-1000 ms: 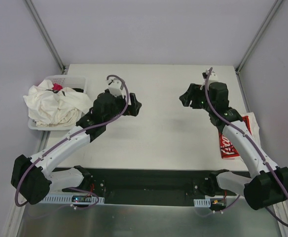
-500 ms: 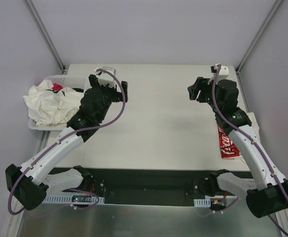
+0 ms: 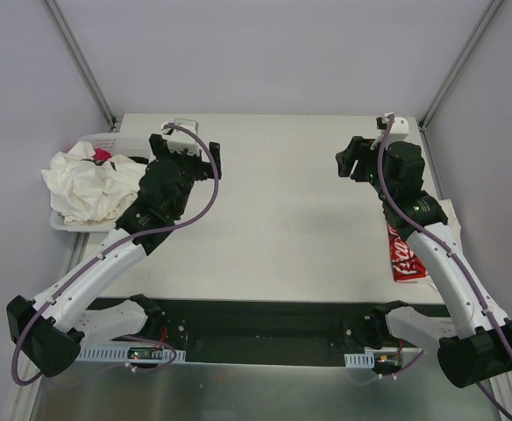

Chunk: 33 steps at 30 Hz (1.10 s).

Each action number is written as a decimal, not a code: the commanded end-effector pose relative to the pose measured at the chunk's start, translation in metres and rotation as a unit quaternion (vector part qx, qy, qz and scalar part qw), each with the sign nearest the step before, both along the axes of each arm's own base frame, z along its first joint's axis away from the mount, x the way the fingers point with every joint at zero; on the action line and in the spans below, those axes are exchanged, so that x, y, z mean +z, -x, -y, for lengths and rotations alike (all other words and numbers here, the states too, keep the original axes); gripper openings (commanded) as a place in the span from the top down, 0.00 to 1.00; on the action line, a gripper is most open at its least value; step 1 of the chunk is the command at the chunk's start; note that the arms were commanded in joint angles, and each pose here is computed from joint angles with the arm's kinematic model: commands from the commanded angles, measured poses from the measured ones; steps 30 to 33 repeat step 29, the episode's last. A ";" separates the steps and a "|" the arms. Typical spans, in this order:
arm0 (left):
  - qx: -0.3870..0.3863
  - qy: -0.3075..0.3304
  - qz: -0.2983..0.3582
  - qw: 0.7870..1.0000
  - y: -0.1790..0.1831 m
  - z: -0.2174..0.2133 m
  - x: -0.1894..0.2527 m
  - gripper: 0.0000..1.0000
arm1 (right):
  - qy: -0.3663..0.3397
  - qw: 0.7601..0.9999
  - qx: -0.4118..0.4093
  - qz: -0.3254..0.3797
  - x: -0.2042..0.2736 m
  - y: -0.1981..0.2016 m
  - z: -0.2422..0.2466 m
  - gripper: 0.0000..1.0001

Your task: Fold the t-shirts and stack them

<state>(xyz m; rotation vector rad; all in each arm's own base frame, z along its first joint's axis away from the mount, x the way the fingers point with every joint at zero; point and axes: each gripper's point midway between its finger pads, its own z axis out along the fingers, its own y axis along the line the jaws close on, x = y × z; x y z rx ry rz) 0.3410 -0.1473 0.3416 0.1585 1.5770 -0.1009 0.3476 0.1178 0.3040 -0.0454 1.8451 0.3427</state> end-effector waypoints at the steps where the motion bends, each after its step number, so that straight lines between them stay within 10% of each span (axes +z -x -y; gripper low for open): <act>1: 0.030 0.006 0.001 1.000 -0.004 -0.010 -0.007 0.01 | -0.002 0.999 -0.007 0.035 0.019 0.002 0.003 0.34; 33: 0.012 0.018 -0.027 0.999 -0.002 -0.002 -0.018 0.01 | -0.013 1.000 0.010 0.025 0.016 0.003 -0.005 0.34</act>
